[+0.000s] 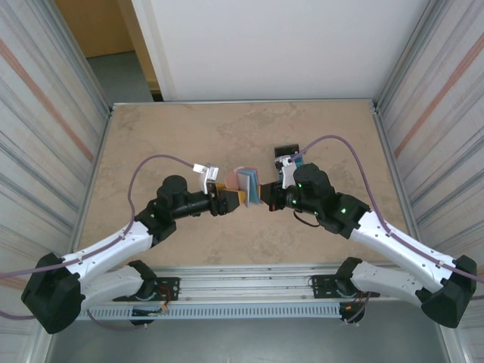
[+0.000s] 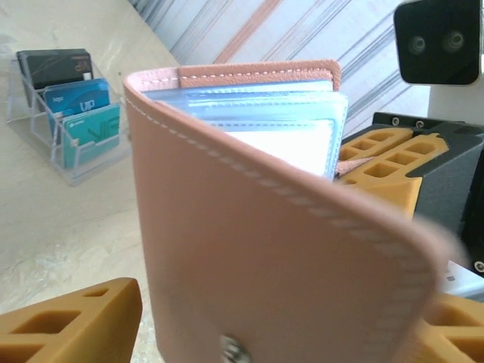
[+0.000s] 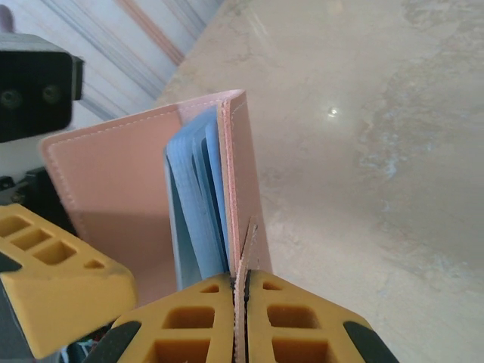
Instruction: Take the credit cards out of the card holder
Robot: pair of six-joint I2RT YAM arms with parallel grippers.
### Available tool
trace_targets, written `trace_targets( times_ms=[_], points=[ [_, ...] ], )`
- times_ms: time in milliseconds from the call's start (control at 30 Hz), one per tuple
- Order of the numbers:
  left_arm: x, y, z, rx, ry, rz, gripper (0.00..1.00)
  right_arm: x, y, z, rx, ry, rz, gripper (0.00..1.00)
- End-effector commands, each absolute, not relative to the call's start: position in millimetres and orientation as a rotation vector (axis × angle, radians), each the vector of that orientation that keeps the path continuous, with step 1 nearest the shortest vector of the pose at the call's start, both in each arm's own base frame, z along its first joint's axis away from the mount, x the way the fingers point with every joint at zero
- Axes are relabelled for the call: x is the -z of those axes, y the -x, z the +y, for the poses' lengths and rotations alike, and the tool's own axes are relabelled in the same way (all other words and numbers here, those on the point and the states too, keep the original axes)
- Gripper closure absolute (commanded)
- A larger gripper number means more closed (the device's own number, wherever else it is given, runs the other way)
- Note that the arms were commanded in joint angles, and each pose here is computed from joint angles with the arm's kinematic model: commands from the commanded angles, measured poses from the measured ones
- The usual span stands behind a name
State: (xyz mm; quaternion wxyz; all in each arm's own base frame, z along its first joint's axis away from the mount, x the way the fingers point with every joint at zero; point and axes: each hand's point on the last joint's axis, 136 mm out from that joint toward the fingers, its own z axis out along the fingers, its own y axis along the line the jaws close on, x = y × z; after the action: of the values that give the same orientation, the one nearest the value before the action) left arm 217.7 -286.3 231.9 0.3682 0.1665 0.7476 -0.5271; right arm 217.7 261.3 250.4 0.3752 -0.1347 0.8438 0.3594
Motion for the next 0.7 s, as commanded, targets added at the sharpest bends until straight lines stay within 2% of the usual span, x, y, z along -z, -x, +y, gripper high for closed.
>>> trace_targets(
  times_ms=[0,33,100,200,333,533,667],
  points=[
    [-237,-224,-284,1.311,-0.395,1.924,0.34,-274,-222,253,-0.896,0.299,2.100,1.00],
    [-236,-224,-283,1.309,-0.389,1.925,0.38,-275,-221,252,-0.895,0.297,2.098,1.00],
    [-235,-224,-283,1.310,-0.387,1.930,0.54,-276,-221,251,-0.896,0.291,2.093,1.00],
    [-232,-225,-285,1.310,-0.385,1.943,0.71,-278,-220,253,-0.918,0.292,2.089,1.00],
    [-227,-228,-286,1.306,-0.376,1.961,0.88,-282,-215,260,-0.981,0.320,2.078,1.00],
    [-228,-227,-288,1.318,-0.388,1.959,0.99,-293,-206,270,-1.077,0.377,2.048,1.00],
    [-231,-228,-289,1.324,-0.390,1.938,1.00,-292,-206,272,-1.093,0.383,2.055,1.00]
  ],
)
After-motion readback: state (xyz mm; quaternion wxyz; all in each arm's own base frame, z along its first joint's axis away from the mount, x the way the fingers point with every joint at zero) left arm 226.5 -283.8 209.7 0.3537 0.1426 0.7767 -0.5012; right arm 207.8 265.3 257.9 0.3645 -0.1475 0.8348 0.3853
